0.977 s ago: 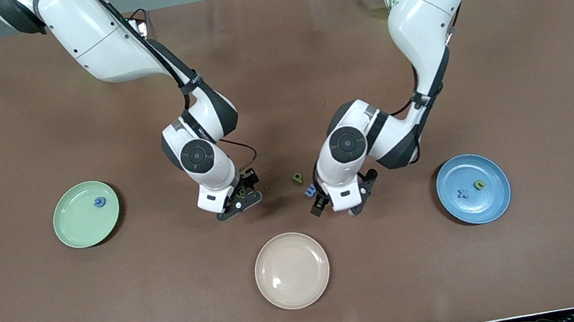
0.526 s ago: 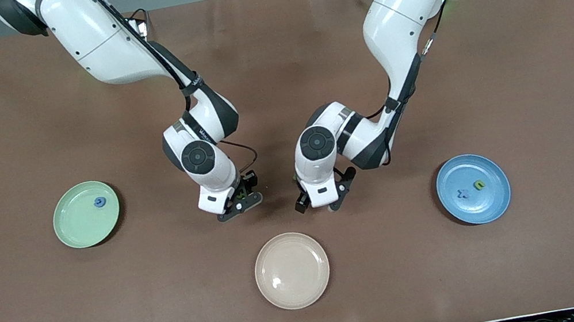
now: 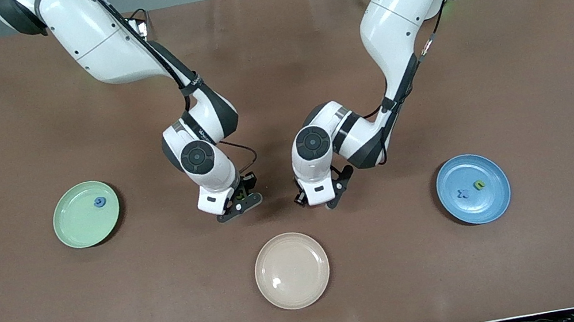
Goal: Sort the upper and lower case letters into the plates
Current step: 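Grasp the green B with the right gripper while the left gripper grasps the m, then drop the m onto the blue plate while the right gripper drops the B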
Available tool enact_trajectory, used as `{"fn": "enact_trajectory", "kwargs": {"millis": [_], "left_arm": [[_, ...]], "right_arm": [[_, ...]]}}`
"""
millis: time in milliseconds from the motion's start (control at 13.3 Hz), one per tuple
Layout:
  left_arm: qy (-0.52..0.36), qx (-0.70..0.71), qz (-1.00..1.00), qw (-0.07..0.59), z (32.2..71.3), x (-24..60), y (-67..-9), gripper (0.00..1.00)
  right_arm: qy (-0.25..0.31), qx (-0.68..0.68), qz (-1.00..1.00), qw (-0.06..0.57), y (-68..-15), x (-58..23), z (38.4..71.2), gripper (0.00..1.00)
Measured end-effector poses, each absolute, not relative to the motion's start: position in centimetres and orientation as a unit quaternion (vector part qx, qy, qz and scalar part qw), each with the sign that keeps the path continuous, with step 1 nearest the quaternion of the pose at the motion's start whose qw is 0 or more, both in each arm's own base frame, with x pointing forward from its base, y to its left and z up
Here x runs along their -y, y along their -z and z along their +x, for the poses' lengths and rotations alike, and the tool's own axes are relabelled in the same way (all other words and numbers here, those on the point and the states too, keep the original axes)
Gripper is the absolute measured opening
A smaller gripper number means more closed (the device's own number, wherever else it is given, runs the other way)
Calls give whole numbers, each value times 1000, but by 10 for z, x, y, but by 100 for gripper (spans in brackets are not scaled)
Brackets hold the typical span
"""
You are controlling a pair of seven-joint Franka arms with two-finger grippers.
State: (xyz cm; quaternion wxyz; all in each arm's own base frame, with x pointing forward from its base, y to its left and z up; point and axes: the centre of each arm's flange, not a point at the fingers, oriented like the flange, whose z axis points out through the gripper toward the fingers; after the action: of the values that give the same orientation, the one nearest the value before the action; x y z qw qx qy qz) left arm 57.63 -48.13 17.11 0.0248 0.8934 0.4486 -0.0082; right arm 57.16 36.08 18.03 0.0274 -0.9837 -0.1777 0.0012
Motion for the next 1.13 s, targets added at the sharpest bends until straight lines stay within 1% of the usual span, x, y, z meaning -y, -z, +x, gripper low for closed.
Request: {"fn": "enact_trajectory", "kwargs": {"millis": [75,150,226,451,526,677,902,1128], "left_arm": [[9,-449,893,21,576,481,-171,63],[9,-449,893,21,578,481,-173,53],[9,-450,893,20,579,480,-176,41],[10,-449,893,6,582,474,-176,41],[10,-451,893,2,587,469,-179,41],[1,-466,885,6,611,444,-200,41],[-13,-487,873,13,654,382,-239,41],[-30,-503,863,4,681,317,-260,41]], "right_arm": [[-1,178,-984,27,-180,-361,572,35],[-1,178,-984,27,-180,-361,572,35],[-1,177,-984,27,-180,-360,572,35],[-10,166,-986,20,-187,-345,580,35],[-17,157,-987,15,-198,-333,585,35],[-32,133,-991,10,-239,-300,599,35],[-31,96,-995,10,-301,-223,610,35],[-41,78,-996,12,-315,-110,601,35]]}}
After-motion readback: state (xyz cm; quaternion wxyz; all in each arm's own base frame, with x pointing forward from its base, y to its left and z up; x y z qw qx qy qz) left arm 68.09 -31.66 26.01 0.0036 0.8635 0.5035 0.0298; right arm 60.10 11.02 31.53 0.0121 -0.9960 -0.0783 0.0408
